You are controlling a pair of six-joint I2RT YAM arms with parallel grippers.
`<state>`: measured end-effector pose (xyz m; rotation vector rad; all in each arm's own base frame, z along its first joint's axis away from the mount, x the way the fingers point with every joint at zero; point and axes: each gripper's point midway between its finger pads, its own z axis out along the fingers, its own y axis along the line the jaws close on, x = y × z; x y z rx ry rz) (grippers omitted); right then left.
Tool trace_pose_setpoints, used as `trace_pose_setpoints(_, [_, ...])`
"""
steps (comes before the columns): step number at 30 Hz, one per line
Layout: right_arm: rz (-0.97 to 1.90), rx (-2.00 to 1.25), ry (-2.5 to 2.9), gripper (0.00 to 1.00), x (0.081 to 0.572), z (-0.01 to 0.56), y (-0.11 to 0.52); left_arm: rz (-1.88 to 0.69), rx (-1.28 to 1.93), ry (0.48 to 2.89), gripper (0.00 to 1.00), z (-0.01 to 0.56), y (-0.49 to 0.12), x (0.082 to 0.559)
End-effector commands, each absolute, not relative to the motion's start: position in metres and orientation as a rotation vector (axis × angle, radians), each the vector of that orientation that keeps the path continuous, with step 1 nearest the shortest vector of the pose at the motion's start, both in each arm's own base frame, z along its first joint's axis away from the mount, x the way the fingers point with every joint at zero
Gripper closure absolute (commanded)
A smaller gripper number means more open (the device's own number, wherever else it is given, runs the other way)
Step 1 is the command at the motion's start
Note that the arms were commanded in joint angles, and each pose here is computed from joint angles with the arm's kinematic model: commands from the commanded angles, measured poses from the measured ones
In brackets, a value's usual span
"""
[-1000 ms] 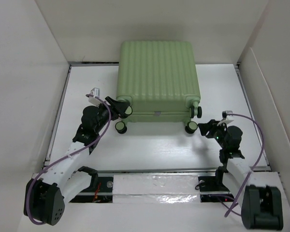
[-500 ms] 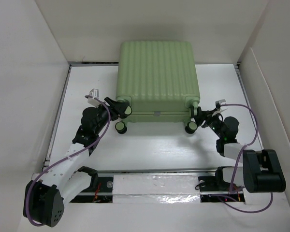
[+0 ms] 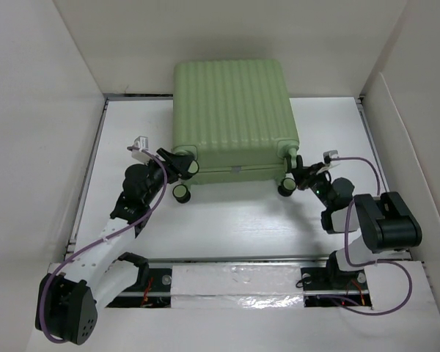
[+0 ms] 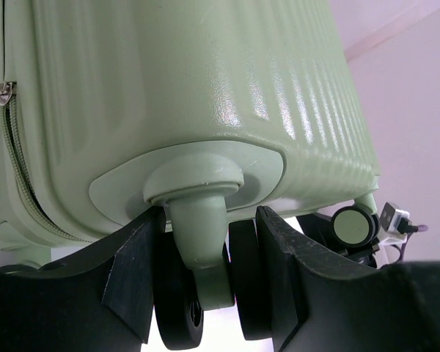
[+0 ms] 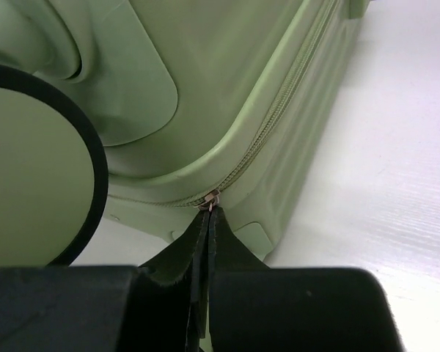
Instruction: Pack the luggage
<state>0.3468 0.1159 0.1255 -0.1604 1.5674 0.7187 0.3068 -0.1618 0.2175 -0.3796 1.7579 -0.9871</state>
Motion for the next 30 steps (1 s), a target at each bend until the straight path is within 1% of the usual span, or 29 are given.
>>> trace_pose_setpoints(1, [0.828,-0.285,1.364,1.0,0.32,0.161,0.166,-1.158,-0.161,1.518,1.0,0.29,-0.184,0.288])
trace_pose_setpoints(3, [0.812,-0.254,1.347,1.0,0.313,0.162,0.173,-1.161,-0.159,1.517,1.0,0.289,-0.184,0.287])
trace_pose_setpoints(4, [0.787,-0.237,1.374,1.0,0.306,0.152,0.175,-1.166,-0.158,1.515,1.0,0.289,-0.184,0.287])
trace_pose_setpoints(6, [0.759,-0.216,1.42,1.0,0.293,0.143,0.198,-1.191,-0.154,1.499,1.0,0.293,-0.186,0.285])
trace_pose_setpoints(8, [0.668,-0.169,1.463,1.0,0.277,0.136,0.225,-1.215,-0.143,1.473,1.0,0.299,-0.188,0.283])
trace_pose_setpoints(9, [0.623,-0.201,1.524,1.0,0.271,0.125,0.237,-1.241,-0.142,1.467,1.0,0.302,-0.19,0.282])
trace_pose_setpoints(10, [0.569,-0.229,1.538,1.0,0.267,0.123,0.247,-1.254,-0.142,1.465,1.0,0.303,-0.191,0.282])
trace_pose_setpoints(11, [0.473,-0.171,1.557,1.0,0.27,0.123,0.245,-1.27,-0.133,1.449,1.0,0.307,-0.193,0.281])
trace_pose_setpoints(12, [0.484,-0.201,1.567,1.0,0.261,0.128,0.273,-1.286,-0.123,1.449,1.0,0.308,-0.195,0.28])
trace_pose_setpoints(14, [0.44,-0.246,1.547,1.0,0.267,0.139,0.291,-1.325,-0.104,1.454,1.0,0.309,-0.204,0.276])
trace_pose_setpoints(15, [0.481,-0.256,1.528,1.0,0.271,0.152,0.308,-1.33,-0.1,1.455,1.0,0.309,-0.206,0.276])
trace_pose_setpoints(18, [0.636,-0.381,1.529,1.0,0.267,0.157,0.353,-1.353,-0.087,1.465,1.0,0.306,-0.215,0.272])
trace_pose_setpoints(19, [0.687,-0.402,1.507,1.0,0.268,0.166,0.373,-1.359,-0.083,1.466,1.0,0.306,-0.215,0.272])
trace_pose_setpoints(20, [0.778,-0.487,1.483,1.0,0.258,0.17,0.393,-1.371,-0.073,1.462,1.0,0.308,-0.218,0.269])
trace_pose_setpoints(22, [0.871,-0.528,1.442,1.0,0.251,0.185,0.422,-1.392,-0.052,1.455,1.0,0.312,-0.223,0.262])
trace_pose_setpoints(23, [0.941,-0.602,1.439,1.0,0.238,0.176,0.439,-1.403,-0.049,1.452,1.0,0.314,-0.223,0.259])
trace_pose_setpoints(26, [1.136,-0.673,1.374,1.0,0.219,0.181,0.474,-1.384,-0.056,1.455,1.0,0.316,-0.217,0.252])
trace_pose_setpoints(27, [1.176,-0.691,1.367,1.0,0.215,0.18,0.481,-1.364,-0.043,1.431,1.0,0.324,-0.212,0.247])
trace_pose_setpoints(29, [1.268,-0.729,1.331,1.0,0.195,0.186,0.5,-1.334,-0.064,1.456,1.0,0.318,-0.208,0.247])
trace_pose_setpoints(30, [1.273,-0.747,1.34,1.0,0.191,0.179,0.505,-1.329,-0.065,1.458,1.0,0.318,-0.207,0.246])
